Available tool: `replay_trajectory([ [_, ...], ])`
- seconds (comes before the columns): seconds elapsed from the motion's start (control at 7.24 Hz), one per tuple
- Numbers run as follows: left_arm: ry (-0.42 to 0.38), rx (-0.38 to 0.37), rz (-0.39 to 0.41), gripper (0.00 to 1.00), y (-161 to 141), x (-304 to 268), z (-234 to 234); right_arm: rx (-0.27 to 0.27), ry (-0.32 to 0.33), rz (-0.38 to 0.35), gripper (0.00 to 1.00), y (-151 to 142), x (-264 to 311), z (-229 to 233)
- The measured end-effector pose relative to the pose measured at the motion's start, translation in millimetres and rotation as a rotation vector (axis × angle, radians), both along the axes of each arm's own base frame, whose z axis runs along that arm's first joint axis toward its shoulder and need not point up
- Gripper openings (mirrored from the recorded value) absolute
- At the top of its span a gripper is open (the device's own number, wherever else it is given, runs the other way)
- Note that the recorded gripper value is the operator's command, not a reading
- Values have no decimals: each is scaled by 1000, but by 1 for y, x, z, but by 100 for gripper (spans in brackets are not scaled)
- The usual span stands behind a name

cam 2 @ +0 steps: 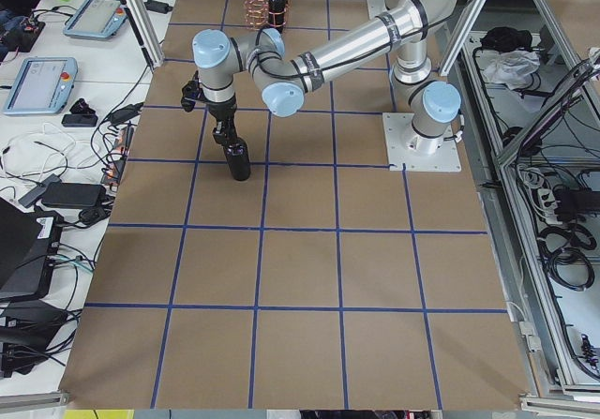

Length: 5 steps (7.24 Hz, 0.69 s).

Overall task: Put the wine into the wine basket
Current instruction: 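Close the left gripper on the bottle neck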

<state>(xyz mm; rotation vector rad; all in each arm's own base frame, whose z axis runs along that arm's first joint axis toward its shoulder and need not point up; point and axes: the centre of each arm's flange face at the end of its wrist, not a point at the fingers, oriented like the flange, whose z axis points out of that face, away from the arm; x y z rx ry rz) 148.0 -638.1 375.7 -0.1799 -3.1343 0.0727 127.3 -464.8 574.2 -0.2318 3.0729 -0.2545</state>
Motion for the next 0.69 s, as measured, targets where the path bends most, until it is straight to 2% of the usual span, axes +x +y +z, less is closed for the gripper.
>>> replay_trajectory([
  [0.41, -2, 4, 3, 54, 1, 1, 0, -2, 0, 1, 100, 1, 0, 1],
  [0.55, -2, 4, 3, 43, 1, 1, 0, -3, 0, 1, 100, 2, 0, 2],
  [0.69, -2, 5, 3, 40, 1, 1, 0, -4, 0, 1, 100, 3, 0, 2],
])
